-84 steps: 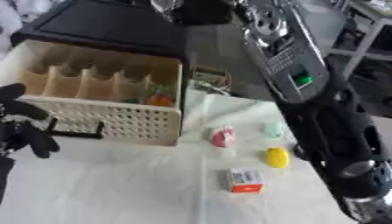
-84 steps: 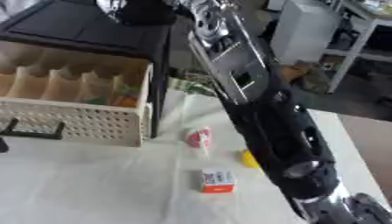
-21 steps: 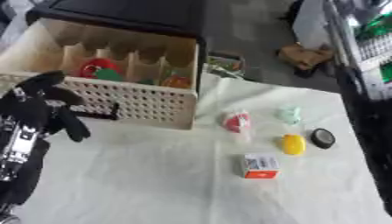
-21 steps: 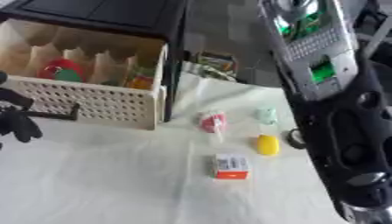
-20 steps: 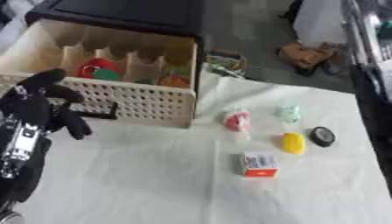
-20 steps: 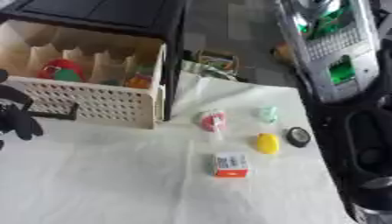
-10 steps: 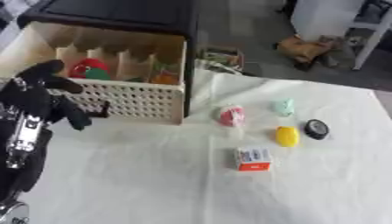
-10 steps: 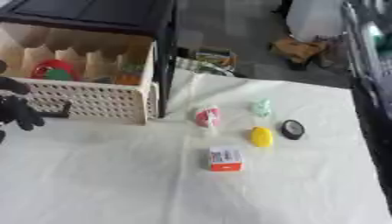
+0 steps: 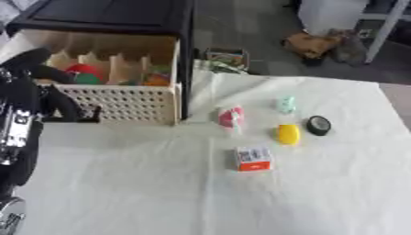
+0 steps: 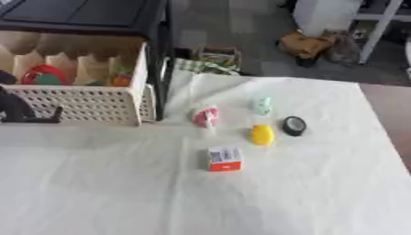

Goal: Pick up objects from table and place into drawer.

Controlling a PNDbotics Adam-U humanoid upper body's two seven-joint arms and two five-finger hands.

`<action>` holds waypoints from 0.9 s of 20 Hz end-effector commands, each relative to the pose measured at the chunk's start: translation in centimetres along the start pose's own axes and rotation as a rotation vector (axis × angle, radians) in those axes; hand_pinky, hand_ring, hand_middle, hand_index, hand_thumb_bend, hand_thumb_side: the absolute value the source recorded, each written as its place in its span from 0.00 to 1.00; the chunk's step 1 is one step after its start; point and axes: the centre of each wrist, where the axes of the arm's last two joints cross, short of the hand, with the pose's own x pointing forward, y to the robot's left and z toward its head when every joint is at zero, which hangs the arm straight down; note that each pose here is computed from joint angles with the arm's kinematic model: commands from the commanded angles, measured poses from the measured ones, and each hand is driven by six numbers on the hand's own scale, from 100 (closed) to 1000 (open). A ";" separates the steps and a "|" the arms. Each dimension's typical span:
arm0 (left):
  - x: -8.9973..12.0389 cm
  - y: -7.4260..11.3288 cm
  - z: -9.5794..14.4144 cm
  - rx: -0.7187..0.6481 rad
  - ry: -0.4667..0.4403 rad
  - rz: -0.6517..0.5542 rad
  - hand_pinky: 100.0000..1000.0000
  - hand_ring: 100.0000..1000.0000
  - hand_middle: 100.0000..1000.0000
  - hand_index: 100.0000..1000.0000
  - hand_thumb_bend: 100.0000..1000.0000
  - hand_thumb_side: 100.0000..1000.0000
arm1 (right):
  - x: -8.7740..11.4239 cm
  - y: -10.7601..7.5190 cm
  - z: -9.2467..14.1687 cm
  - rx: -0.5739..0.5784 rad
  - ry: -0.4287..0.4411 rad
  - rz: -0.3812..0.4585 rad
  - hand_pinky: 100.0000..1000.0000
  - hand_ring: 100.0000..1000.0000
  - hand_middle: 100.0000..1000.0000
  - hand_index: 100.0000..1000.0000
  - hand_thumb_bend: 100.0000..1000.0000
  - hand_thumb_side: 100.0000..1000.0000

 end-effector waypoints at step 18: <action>1.8 6.5 2.2 -0.017 -0.176 -0.401 0.31 0.25 0.47 0.77 0.00 0.31 | -6.0 -1.8 7.8 -0.033 0.103 0.044 0.74 0.70 0.59 0.79 0.36 0.98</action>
